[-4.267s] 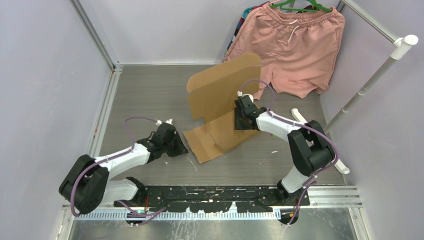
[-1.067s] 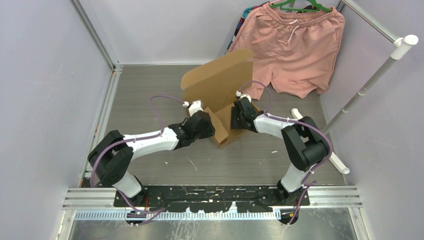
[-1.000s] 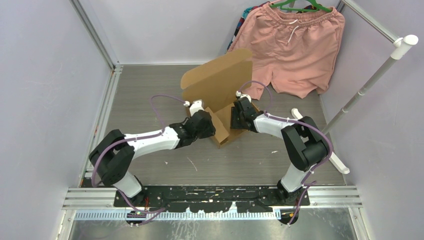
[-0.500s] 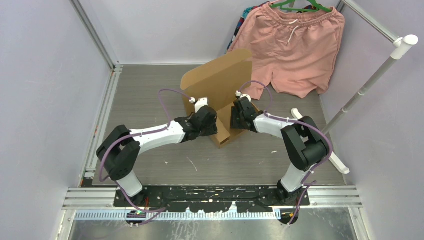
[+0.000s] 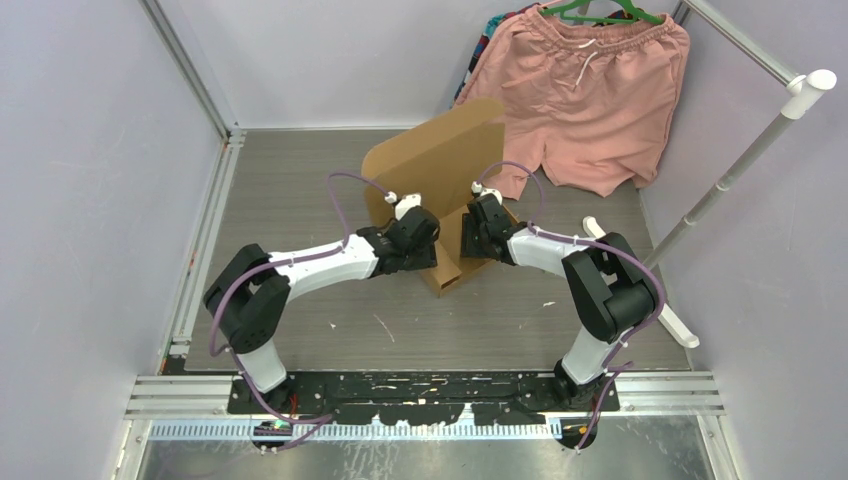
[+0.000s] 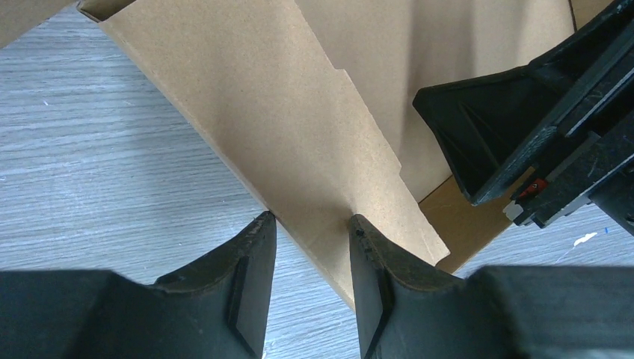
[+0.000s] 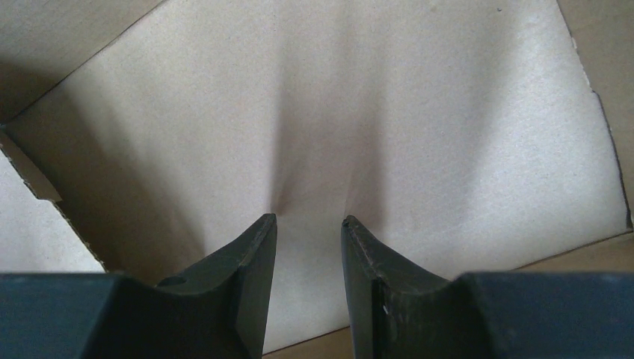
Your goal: Fold the paper box
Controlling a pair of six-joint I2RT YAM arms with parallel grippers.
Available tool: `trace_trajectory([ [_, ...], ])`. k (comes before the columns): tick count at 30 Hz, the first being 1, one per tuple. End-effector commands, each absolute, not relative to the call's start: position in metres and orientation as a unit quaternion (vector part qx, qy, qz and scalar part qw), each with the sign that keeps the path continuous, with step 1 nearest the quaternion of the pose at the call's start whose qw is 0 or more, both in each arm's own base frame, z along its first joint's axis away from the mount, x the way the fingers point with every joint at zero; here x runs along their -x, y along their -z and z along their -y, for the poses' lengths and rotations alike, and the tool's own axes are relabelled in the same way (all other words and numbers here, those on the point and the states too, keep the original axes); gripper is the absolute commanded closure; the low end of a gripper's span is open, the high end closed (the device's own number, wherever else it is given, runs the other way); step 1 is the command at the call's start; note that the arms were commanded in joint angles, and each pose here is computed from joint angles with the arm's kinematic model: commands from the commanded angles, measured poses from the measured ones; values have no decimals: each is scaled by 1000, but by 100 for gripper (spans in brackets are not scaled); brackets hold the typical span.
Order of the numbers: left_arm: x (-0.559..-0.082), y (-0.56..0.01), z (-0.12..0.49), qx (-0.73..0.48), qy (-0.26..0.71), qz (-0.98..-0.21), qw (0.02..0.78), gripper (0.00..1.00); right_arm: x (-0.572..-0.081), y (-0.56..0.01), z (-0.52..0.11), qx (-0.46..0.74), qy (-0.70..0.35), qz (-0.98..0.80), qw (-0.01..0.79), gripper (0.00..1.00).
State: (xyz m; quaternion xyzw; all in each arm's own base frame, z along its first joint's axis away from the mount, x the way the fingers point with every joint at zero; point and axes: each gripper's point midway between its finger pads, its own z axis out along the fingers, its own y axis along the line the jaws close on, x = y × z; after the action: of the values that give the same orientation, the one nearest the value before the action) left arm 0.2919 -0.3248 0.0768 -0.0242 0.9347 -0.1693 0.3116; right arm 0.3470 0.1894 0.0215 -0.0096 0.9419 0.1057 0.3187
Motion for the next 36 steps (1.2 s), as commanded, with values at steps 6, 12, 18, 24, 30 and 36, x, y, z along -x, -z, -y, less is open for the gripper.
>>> trace_trajectory([
  [6, -261, -37, 324, -24, 141, -963, 228, 60, -313, 15, -185, 21, -100, -964, 245, 57],
  [12, -259, -30, 322, -33, 126, -969, 212, 63, -313, 15, -186, 24, -104, -964, 243, 57],
  [18, -256, -25, 320, -39, 116, -972, 200, 68, -313, 16, -186, 25, -103, -964, 243, 57],
  [24, -253, -24, 316, -44, 109, -974, 194, 76, -313, 14, -187, 24, -106, -964, 243, 57],
  [30, -250, -22, 313, -48, 102, -976, 188, 85, -313, 12, -188, 23, -109, -963, 244, 57],
  [36, -247, -19, 311, -50, 99, -977, 181, 95, -312, 11, -188, 21, -112, -963, 244, 57],
])
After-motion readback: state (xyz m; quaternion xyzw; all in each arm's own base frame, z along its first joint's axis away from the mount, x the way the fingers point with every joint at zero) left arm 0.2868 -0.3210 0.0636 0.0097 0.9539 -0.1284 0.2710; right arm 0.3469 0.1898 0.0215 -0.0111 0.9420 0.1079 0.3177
